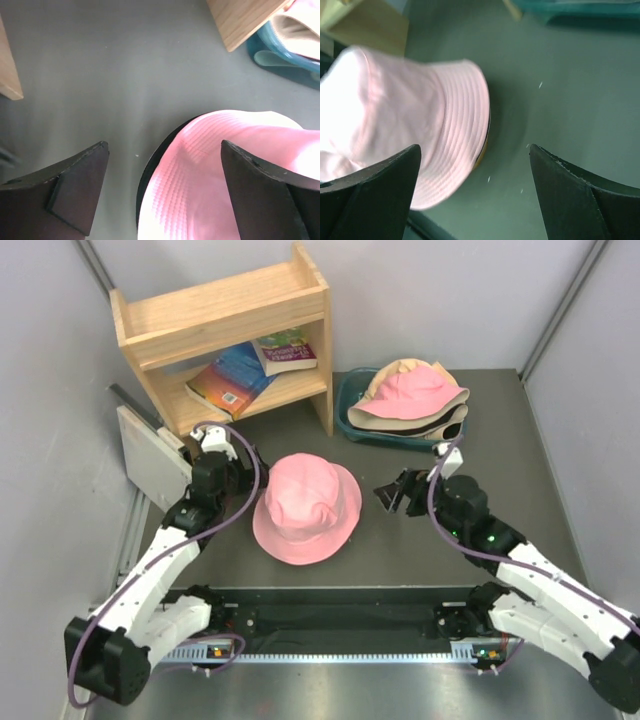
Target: Stack the hats
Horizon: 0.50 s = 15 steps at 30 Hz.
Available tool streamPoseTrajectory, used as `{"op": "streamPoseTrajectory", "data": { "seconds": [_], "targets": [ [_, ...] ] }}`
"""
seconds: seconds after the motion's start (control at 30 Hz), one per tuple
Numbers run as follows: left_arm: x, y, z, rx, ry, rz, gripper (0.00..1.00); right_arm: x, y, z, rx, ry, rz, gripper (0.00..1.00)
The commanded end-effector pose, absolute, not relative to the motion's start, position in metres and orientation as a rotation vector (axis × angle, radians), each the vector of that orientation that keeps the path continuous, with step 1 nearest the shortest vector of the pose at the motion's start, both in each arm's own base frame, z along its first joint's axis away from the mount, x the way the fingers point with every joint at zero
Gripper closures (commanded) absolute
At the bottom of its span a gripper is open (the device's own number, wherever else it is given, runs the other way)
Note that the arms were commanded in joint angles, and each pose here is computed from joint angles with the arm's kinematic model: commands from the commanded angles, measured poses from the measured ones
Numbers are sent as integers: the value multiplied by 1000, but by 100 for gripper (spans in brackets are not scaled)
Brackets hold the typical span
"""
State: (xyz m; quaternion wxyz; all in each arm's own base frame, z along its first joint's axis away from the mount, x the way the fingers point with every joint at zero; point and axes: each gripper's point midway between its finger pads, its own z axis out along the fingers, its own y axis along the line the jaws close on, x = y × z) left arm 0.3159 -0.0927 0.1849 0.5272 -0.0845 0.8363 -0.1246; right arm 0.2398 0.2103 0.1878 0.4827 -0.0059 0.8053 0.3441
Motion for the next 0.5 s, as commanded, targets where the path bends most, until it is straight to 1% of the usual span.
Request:
{"op": "streamPoseTrajectory", "data": {
  "seconds": [0.0, 0.03, 0.1, 0.13, 0.2, 0.27, 0.37, 0.47],
  "targets": [
    [299, -83, 220, -217, 1974, -282, 1, 257, 171, 240, -26, 1872, 617, 10],
    [297, -80, 235, -217, 1948, -278, 1, 259, 167, 249, -22, 1858, 591, 9],
    [288, -70, 243, -213, 1953, -227, 1, 266, 154, 272, -14, 1810, 525, 6],
    [288, -69, 258, -207, 1933, -223, 1, 267, 152, 279, -13, 1794, 513, 5],
    [282, -68, 263, -168, 1955, -206, 1, 277, 143, 297, -6, 1768, 462, 4],
    [281, -71, 280, -133, 1941, -223, 1, 285, 140, 305, -6, 1758, 428, 3],
    [280, -82, 295, -24, 1922, -263, 1, 307, 136, 319, -8, 1752, 377, 2],
    [286, -75, 296, 12, 1888, -198, 1, 337, 137, 324, -1, 1759, 358, 2]
  ]
}}
